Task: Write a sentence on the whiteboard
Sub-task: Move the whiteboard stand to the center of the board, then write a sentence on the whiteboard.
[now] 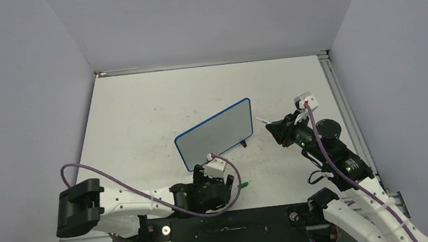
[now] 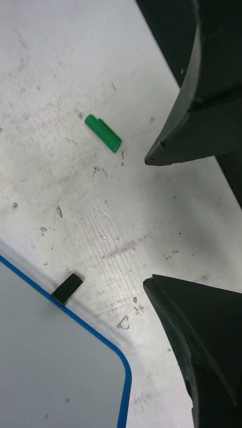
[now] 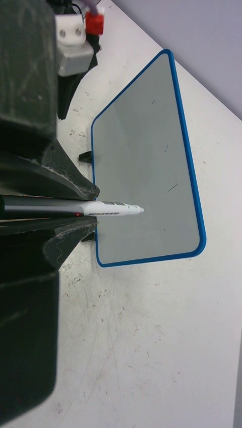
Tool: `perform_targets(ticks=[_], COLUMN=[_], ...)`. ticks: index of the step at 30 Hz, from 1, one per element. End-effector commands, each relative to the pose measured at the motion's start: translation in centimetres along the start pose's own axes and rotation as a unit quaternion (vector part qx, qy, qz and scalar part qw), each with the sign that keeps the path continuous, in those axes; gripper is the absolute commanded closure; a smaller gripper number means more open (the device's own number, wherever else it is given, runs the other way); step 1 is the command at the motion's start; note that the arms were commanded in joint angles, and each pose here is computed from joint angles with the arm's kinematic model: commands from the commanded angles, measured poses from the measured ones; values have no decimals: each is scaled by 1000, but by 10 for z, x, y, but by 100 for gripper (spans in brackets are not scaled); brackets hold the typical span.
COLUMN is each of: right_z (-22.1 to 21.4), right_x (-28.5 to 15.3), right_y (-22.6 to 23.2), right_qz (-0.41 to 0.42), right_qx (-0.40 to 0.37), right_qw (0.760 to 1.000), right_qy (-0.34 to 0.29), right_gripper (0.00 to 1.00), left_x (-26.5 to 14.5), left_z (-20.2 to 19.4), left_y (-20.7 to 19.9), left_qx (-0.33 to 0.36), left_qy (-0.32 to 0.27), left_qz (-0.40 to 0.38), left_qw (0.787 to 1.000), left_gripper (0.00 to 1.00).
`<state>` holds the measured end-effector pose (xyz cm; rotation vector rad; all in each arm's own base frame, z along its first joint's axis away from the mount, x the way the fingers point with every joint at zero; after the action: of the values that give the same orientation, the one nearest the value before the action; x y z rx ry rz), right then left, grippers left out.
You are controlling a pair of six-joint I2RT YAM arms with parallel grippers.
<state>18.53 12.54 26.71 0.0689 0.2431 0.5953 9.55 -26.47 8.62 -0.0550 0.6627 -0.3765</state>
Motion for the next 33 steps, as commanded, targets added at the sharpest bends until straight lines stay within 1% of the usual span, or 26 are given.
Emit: perform_targets(ticks=[1, 5, 8, 10, 14, 18, 20, 22, 24, 26, 28, 31, 33], right_z=[19, 22, 23, 25, 30, 33, 36, 40, 45, 43, 37, 26, 19], right_x=[-10, -13, -14, -14, -14, -9, -3, 4, 12, 21, 32, 48, 57], right_y=[-3, -4, -4, -3, 3, 20, 31, 42, 52, 62, 76, 98, 109], right_qz=[-20, -27, -26, -23, 3, 76, 120, 165, 191, 205, 216, 225, 225], right_qx=[-22, -24, -26, -27, -34, -44, -36, -26, -12, -10, -17, -26, -29], right_qw=[999, 998, 998, 998, 998, 992, 987, 978, 970, 966, 965, 964, 964], right_qy=[-34, -43, -45, -47, -59, -87, -102, -127, -153, -155, -149, -140, -137], right_gripper=[95, 95, 95, 95, 95, 95, 95, 95, 95, 95, 95, 95, 95], left_x=[-40, -75, -89, -94, -105, -101, -97, -93, -88, -87, -88, -77, -70], left_z=[45, 93, 127, 150, 201, 236, 244, 241, 234, 225, 215, 202, 198], left_y=[-8, -21, -22, -16, 3, 40, 61, 75, 91, 100, 103, 119, 127], left_qx=[10, 24, 35, 32, 32, 2, -14, -23, -41, -51, -44, -58, -78], left_qy=[-11, -38, -28, -20, -41, -50, -58, -55, -59, -67, -79, -85, -77], left_qz=[-45, -113, -142, -148, -150, -140, -139, -152, -158, -182, -224, -218, -227], left_qw=[999, 993, 989, 988, 987, 989, 989, 987, 985, 980, 970, 971, 968], left_gripper=[21, 19, 19, 19, 19, 19, 18, 18, 18, 18, 18, 19, 22])
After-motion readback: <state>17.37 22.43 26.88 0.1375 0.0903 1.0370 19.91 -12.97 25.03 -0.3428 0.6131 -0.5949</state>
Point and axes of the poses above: each gripper's point midway between its finger pads, its own x axis out along the fingers, its own y axis along the line the jaws close on, z = x × y, the point moved 5 cm from there along -x, back along the fingers, and after that the axes turned 9 degrees about -x, right-handed, at the moved point
